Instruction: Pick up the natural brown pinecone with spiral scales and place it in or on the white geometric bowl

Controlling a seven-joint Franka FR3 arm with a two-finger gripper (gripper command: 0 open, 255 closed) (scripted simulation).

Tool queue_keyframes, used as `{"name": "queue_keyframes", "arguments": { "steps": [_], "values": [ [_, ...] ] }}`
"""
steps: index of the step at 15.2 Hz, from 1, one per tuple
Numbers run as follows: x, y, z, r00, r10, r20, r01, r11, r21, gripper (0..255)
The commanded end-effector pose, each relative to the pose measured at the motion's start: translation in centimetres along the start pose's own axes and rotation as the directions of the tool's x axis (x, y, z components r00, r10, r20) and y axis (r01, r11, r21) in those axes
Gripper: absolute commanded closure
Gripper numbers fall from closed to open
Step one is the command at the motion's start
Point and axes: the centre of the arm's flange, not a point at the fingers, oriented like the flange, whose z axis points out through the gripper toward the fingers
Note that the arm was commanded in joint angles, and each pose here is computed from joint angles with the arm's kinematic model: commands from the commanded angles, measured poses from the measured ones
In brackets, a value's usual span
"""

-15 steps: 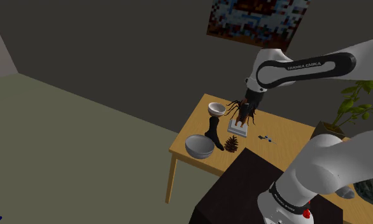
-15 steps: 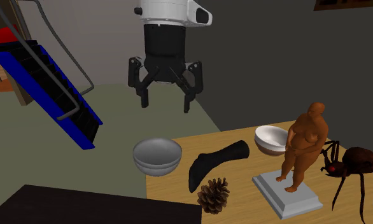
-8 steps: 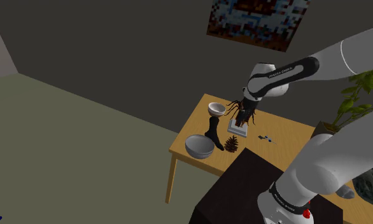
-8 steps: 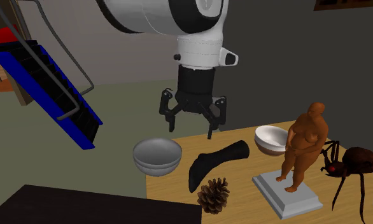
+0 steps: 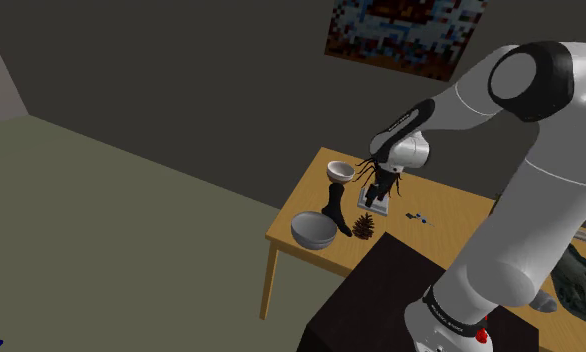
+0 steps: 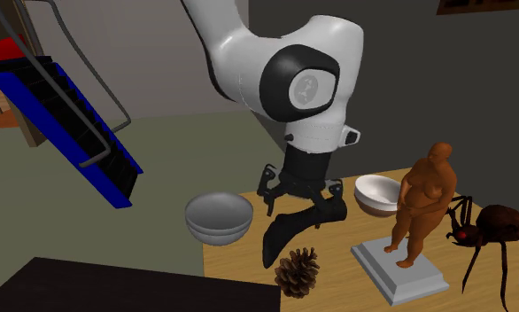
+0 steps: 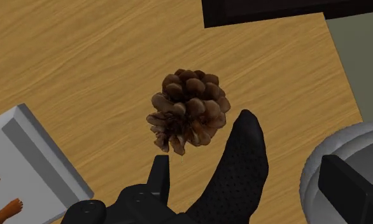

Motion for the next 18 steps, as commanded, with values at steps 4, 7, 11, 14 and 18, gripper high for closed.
{"name": "queue_keyframes", "arguments": {
  "steps": [4,7,11,14,18],
  "values": [
    [1.6,4.4,5.3,1.000,0.015,-0.020,-0.014,1.000,0.027,0],
    [2.2,5.5,7.3,1.000,0.019,-0.025,-0.018,0.999,0.035,0],
    [2.2,5.5,9.4,1.000,0.019,-0.025,-0.018,0.999,0.035,0],
    [2.2,5.4,10.8,1.000,0.019,-0.025,-0.018,0.999,0.035,0],
    [2.2,5.4,10.8,1.000,0.019,-0.025,-0.018,0.999,0.035,0]
  ]
}}
